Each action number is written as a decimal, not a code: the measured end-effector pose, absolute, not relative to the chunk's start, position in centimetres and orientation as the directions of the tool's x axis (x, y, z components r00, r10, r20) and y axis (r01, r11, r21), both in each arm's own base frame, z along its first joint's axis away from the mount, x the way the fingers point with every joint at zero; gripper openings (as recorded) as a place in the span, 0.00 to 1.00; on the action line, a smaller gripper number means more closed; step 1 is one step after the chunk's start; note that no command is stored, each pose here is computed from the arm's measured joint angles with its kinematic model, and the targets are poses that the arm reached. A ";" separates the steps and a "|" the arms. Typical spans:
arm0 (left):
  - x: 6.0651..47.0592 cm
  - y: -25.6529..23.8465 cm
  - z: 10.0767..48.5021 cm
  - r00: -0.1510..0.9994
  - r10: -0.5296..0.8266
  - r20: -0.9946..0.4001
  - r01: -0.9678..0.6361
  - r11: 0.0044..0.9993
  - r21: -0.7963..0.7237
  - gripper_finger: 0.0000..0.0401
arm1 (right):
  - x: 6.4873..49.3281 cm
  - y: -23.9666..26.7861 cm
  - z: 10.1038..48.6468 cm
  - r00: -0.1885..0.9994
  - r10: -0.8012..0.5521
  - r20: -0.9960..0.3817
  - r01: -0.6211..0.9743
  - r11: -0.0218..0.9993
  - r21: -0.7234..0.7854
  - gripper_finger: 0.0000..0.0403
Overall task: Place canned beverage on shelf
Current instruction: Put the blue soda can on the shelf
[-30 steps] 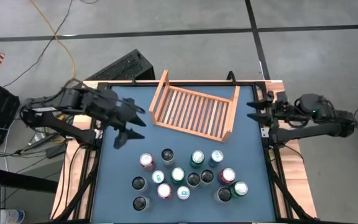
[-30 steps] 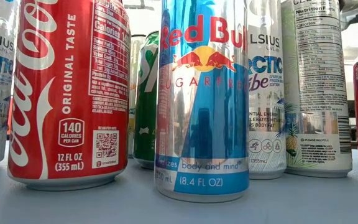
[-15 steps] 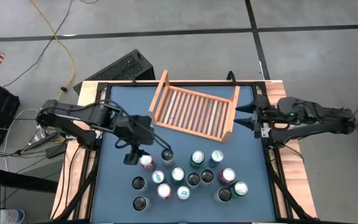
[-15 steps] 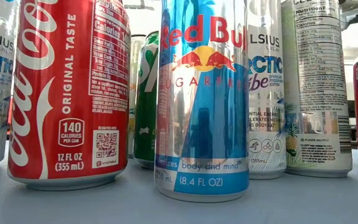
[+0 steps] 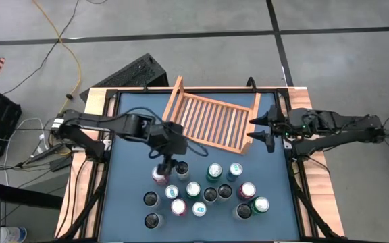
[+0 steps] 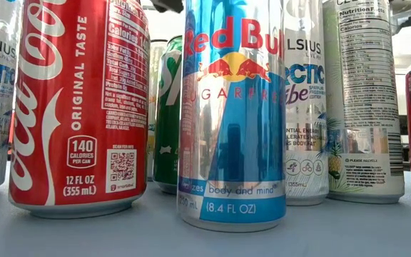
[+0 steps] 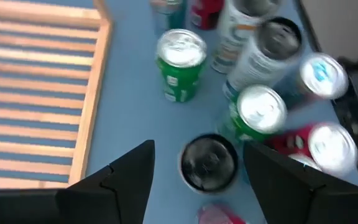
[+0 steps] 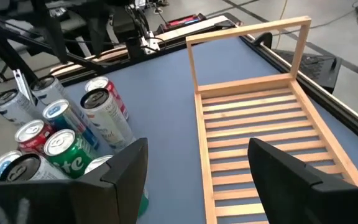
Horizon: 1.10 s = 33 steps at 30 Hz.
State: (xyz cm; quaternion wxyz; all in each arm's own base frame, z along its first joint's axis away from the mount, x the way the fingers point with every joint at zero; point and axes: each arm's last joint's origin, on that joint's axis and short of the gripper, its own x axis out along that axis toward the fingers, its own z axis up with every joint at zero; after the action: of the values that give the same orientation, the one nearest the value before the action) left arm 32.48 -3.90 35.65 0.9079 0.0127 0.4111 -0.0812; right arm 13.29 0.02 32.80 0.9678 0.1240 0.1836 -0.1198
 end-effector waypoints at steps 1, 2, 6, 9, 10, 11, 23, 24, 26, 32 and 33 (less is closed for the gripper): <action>32.8 -3.8 35.3 0.645 -0.120 -0.755 0.117 0.992 -0.058 0.58 | 13.3 0.0 32.8 0.903 -0.186 -0.387 0.279 0.939 0.200 0.66; 33.1 -3.7 35.0 0.637 -0.103 -0.764 0.073 0.995 -0.073 0.58 | 13.3 0.0 32.8 0.902 -0.186 -0.389 0.280 0.939 0.201 0.66; 33.4 -3.6 34.4 0.621 -0.052 -0.782 -0.055 0.993 -0.109 0.58 | 13.6 0.0 32.6 0.897 -0.187 -0.401 0.282 0.940 0.192 0.66; 33.4 -3.6 34.4 0.623 -0.036 -0.782 -0.143 0.977 -0.159 0.58 | 13.8 0.0 32.5 0.892 -0.188 -0.411 0.282 0.942 0.180 0.66; 33.4 -3.6 34.4 0.621 -0.033 -0.783 -0.180 0.967 -0.183 0.58 | 13.8 0.0 32.5 0.892 -0.188 -0.411 0.281 0.943 0.180 0.66; 33.3 -3.6 34.3 0.612 -0.035 -0.790 -0.210 0.956 -0.205 0.58 | 13.8 0.0 32.5 0.891 -0.188 -0.413 0.281 0.943 0.177 0.66; 32.0 -3.9 37.3 0.580 -0.022 -0.814 -0.448 0.826 -0.341 0.58 | 14.9 0.0 31.8 0.862 -0.222 -0.455 0.287 0.955 0.077 0.66; 31.9 -4.2 37.5 0.586 -0.032 -0.810 -0.437 0.829 -0.349 0.58 | 15.2 0.0 31.7 0.859 -0.223 -0.461 0.282 0.957 0.064 0.66; 31.8 -4.5 38.3 0.599 -0.036 -0.800 -0.432 0.827 -0.360 0.58 | 15.3 0.0 31.6 0.855 -0.222 -0.469 0.276 0.960 0.047 0.66; 31.2 -4.8 39.7 0.598 0.043 -0.801 -0.519 0.782 -0.345 0.58 | 16.2 0.1 31.0 0.835 -0.223 -0.502 0.277 0.960 0.033 0.66; 31.2 -5.0 39.8 0.594 0.044 -0.803 -0.520 0.783 -0.342 0.58 | 16.4 0.1 31.0 0.835 -0.223 -0.503 0.277 0.960 0.033 0.66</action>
State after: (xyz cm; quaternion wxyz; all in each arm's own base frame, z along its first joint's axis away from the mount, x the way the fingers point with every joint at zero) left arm 31.22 -5.00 39.78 0.8462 -0.2844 0.4188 0.1665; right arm 16.36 0.07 30.99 0.9564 0.0522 0.2560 -0.1308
